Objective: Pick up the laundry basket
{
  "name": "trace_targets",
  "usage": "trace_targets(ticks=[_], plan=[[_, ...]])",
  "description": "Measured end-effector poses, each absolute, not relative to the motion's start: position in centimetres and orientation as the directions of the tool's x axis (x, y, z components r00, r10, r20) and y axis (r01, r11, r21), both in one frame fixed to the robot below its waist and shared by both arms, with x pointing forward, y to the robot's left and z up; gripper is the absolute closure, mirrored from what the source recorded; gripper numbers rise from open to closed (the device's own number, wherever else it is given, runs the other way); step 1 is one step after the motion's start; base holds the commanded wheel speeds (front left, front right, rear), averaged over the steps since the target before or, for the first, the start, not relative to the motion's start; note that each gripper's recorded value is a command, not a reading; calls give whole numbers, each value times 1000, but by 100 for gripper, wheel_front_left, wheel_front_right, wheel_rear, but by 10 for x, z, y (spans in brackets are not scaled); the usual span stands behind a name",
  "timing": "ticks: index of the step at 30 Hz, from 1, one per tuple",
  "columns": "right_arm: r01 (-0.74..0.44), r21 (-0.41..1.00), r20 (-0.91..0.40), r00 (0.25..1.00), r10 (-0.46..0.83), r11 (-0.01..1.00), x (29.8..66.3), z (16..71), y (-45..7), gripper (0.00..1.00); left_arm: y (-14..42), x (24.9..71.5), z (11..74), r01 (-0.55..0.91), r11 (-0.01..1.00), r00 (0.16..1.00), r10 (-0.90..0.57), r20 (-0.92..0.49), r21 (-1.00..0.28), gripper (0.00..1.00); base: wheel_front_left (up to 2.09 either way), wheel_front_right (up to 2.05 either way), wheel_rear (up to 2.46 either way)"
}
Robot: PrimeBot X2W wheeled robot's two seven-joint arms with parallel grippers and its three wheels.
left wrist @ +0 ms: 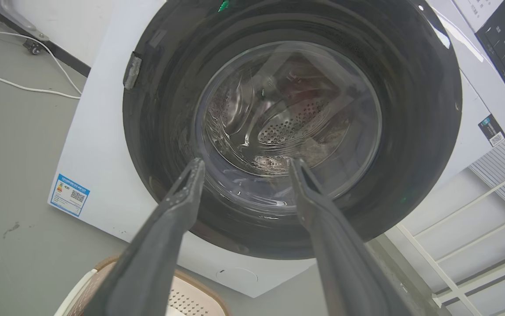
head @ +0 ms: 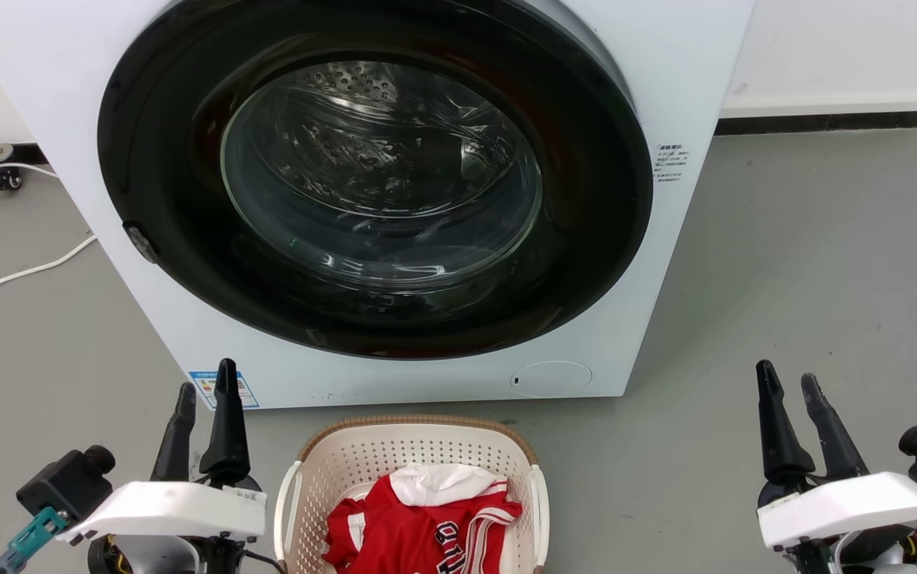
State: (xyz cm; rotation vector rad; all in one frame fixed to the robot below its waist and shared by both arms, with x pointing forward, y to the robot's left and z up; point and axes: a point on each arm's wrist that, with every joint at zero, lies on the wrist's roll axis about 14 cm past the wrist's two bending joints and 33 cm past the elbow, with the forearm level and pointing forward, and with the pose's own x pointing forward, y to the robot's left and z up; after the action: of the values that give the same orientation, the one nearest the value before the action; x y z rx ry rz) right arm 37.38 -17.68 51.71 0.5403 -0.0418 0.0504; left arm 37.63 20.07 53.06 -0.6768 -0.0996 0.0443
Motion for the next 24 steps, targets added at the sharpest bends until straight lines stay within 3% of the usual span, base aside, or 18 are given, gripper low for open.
trace_targets(ticks=[24], plan=[[-96,243,96,993,75,965,369,523,-169,0,195,372,533,1,919,992,50,119,-394,0,0,0,0]])
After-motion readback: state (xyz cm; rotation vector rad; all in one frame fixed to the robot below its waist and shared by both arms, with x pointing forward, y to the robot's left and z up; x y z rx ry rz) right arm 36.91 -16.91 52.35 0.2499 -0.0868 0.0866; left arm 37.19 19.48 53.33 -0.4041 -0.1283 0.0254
